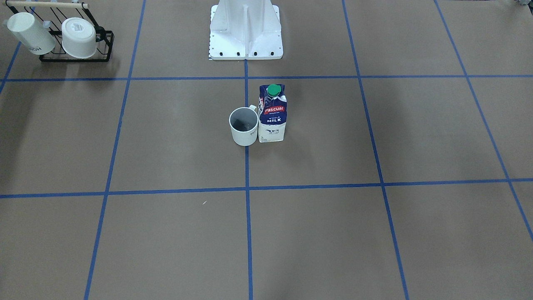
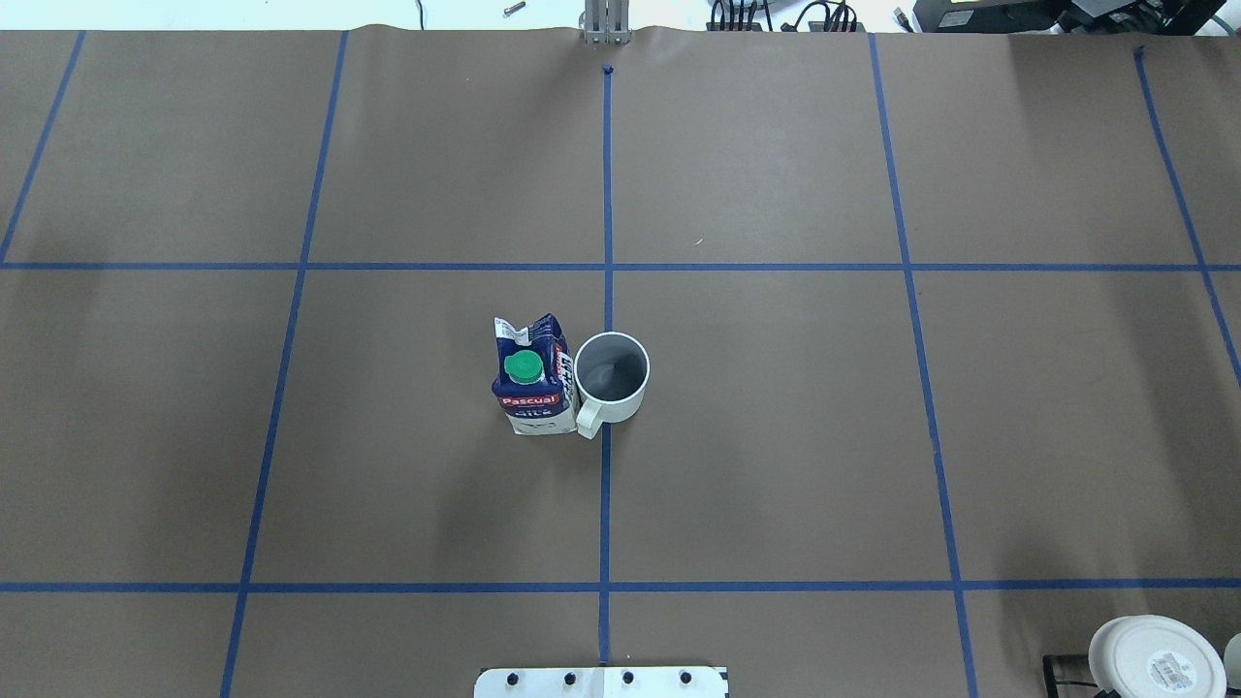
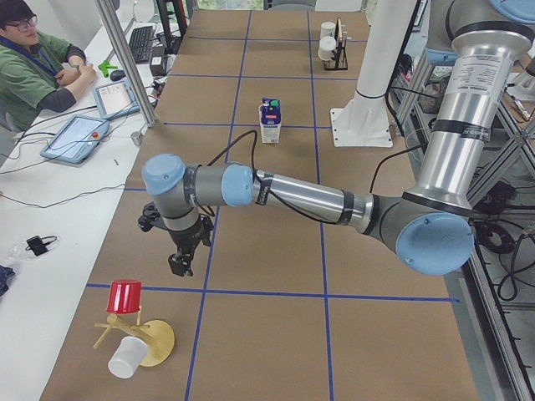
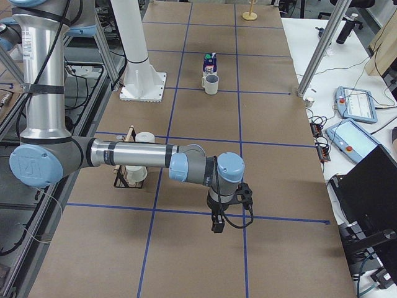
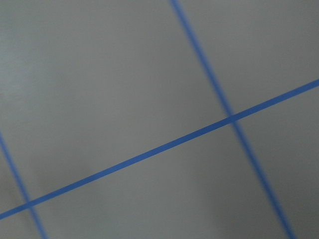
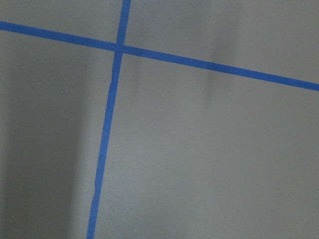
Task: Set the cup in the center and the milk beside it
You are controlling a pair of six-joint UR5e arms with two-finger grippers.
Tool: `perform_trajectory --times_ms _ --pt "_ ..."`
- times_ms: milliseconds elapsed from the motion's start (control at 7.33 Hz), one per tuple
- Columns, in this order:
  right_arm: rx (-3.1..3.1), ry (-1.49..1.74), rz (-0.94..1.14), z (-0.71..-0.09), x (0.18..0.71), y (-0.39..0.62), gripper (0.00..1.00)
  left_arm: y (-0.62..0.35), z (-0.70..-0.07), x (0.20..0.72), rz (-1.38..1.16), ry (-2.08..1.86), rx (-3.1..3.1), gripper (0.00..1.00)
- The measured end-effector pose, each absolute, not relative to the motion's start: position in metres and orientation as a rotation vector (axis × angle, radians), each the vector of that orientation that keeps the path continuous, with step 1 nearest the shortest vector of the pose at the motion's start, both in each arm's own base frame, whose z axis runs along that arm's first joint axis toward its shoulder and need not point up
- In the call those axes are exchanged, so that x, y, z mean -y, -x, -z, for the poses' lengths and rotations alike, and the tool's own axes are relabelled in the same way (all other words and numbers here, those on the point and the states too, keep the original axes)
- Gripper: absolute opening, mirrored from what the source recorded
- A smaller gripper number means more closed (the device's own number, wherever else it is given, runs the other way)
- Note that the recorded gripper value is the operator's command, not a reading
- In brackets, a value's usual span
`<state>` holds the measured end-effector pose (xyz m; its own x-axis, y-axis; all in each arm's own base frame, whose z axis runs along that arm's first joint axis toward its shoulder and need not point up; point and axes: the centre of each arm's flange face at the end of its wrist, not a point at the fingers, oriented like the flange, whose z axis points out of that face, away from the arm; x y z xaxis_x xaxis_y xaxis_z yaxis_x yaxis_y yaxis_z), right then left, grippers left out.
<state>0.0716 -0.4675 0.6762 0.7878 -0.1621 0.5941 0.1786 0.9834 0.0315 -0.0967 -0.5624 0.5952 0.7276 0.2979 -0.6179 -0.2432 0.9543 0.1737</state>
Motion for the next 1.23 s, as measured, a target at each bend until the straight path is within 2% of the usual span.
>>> perform_trajectory --times_ms 273,409,1227 --pt "0.638 0.027 0.183 -0.676 0.468 -0.072 1.00 0.114 -0.650 0.519 -0.264 -0.093 -0.698 0.98" --pt "0.639 0.026 0.183 -0.676 0.469 -0.071 1.00 0.115 -0.658 0.509 -0.266 -0.112 -0.694 0.98" --pt "0.664 0.021 0.181 -0.673 0.469 -0.069 1.00 0.098 -0.646 0.509 -0.124 -0.074 -0.697 0.98"
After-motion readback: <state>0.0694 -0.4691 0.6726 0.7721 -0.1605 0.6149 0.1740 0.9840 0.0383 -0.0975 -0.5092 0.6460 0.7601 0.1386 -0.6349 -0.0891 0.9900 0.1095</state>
